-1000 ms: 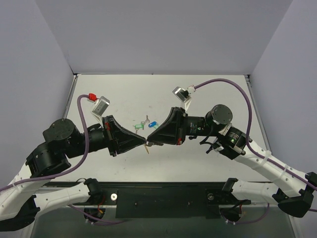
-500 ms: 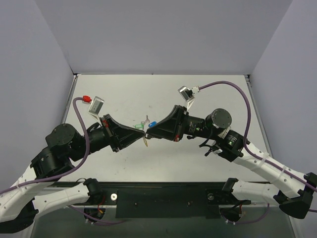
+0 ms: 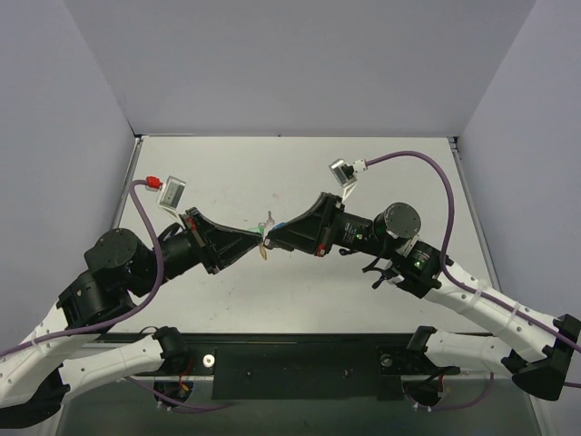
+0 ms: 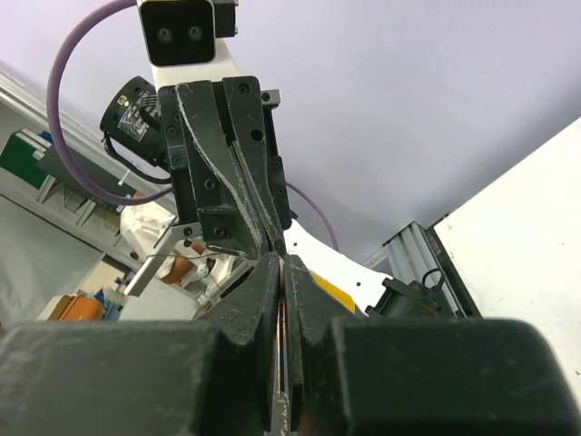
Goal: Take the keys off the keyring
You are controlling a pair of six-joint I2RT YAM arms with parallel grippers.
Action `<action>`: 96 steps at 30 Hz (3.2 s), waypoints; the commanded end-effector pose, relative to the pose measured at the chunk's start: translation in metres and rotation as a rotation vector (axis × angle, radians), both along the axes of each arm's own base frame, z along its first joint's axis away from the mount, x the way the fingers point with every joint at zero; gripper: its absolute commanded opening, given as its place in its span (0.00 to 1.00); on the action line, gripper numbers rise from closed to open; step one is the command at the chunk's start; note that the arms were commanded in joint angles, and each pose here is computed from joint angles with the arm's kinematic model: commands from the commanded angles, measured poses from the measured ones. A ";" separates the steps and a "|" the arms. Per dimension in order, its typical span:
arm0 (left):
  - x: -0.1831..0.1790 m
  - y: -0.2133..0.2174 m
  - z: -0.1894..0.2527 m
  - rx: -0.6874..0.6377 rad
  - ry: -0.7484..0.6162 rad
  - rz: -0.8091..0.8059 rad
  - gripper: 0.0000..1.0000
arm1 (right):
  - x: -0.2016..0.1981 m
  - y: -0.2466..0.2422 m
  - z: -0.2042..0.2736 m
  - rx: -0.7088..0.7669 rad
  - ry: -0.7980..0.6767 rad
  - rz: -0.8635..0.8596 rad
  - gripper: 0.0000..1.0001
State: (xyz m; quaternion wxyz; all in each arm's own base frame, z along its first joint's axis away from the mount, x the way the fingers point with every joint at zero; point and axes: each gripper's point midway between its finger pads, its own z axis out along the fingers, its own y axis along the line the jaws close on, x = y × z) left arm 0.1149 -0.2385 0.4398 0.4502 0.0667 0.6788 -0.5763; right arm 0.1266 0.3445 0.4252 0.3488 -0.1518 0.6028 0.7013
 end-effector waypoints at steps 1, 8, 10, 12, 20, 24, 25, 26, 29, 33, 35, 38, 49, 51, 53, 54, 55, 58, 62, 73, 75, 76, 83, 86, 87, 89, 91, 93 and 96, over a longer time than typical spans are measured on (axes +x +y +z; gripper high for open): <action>0.001 0.013 0.036 -0.123 -0.054 0.045 0.00 | 0.002 -0.008 0.016 0.064 -0.033 -0.039 0.00; 0.000 0.006 0.033 -0.108 -0.046 0.020 0.00 | 0.000 -0.006 0.017 0.073 -0.024 -0.019 0.22; 0.000 0.003 0.032 -0.102 -0.047 0.011 0.00 | -0.001 -0.005 0.018 0.080 -0.026 -0.010 0.39; 0.000 0.003 0.033 -0.100 -0.048 0.010 0.00 | -0.003 -0.006 0.022 0.086 -0.034 0.004 0.48; -0.001 0.002 0.032 -0.097 -0.043 0.004 0.00 | -0.007 -0.007 0.032 0.108 -0.052 0.038 0.41; 0.000 0.004 0.033 -0.104 -0.044 0.011 0.00 | -0.007 -0.005 0.031 0.110 -0.048 0.051 0.28; -0.001 0.005 0.034 -0.105 -0.045 0.011 0.00 | -0.007 -0.005 0.030 0.109 -0.047 0.051 0.27; -0.001 0.005 0.034 -0.107 -0.046 0.012 0.00 | -0.007 -0.004 0.030 0.109 -0.046 0.053 0.24; 0.000 0.006 0.034 -0.108 -0.046 0.015 0.00 | -0.007 -0.003 0.029 0.110 -0.042 0.056 0.23; 0.000 0.006 0.034 -0.111 -0.044 0.018 0.00 | -0.008 -0.003 0.031 0.118 -0.046 0.060 0.20; 0.000 0.007 0.033 -0.108 -0.044 0.021 0.00 | -0.008 -0.003 0.032 0.120 -0.044 0.062 0.14; -0.001 0.009 0.033 -0.109 -0.046 0.022 0.00 | -0.008 -0.002 0.031 0.119 -0.047 0.066 0.03; -0.006 0.036 0.035 -0.081 -0.064 0.078 0.75 | -0.019 -0.011 0.028 0.106 -0.080 0.087 0.00; -0.008 0.042 0.037 -0.084 -0.070 0.088 0.76 | -0.020 -0.011 0.027 0.101 -0.082 0.089 0.00; -0.009 0.044 0.038 -0.087 -0.071 0.089 0.76 | -0.021 -0.011 0.028 0.101 -0.082 0.090 0.00; -0.009 0.045 0.038 -0.090 -0.072 0.088 0.76 | -0.021 -0.012 0.029 0.104 -0.086 0.092 0.00; -0.010 0.044 0.039 -0.095 -0.075 0.082 0.74 | -0.021 -0.012 0.029 0.105 -0.087 0.092 0.00; -0.013 0.039 0.035 -0.102 -0.073 0.055 0.70 | -0.022 -0.012 0.033 0.121 -0.090 0.094 0.00; -0.018 0.029 0.033 -0.120 -0.079 0.001 0.65 | -0.026 -0.013 0.037 0.137 -0.093 0.115 0.00; -0.025 0.008 0.036 -0.145 -0.108 -0.095 0.54 | -0.038 -0.019 0.050 0.200 -0.117 0.170 0.00; -0.025 0.006 0.039 -0.154 -0.117 -0.102 0.52 | -0.038 -0.019 0.049 0.202 -0.113 0.172 0.00; -0.026 0.005 0.041 -0.160 -0.122 -0.111 0.50 | -0.039 -0.019 0.050 0.204 -0.114 0.172 0.00; -0.026 -0.006 0.043 -0.164 -0.129 -0.143 0.40 | -0.040 -0.019 0.049 0.200 -0.114 0.184 0.00; -0.030 -0.011 0.047 -0.171 -0.144 -0.178 0.20 | -0.040 -0.018 0.047 0.196 -0.113 0.185 0.00; -0.031 -0.014 0.046 -0.165 -0.145 -0.196 0.16 | -0.040 -0.018 0.048 0.195 -0.114 0.185 0.00; -0.033 -0.018 0.046 -0.158 -0.145 -0.215 0.00 | -0.041 -0.016 0.047 0.181 -0.112 0.196 0.00; -0.034 -0.021 0.047 -0.153 -0.144 -0.231 0.00 | -0.041 -0.015 0.046 0.166 -0.120 0.198 0.00; -0.035 -0.021 0.047 -0.147 -0.147 -0.239 0.00 | -0.042 -0.015 0.046 0.155 -0.126 0.201 0.00; -0.037 -0.023 0.045 -0.121 -0.150 -0.253 0.00 | -0.042 -0.014 0.044 0.123 -0.133 0.210 0.00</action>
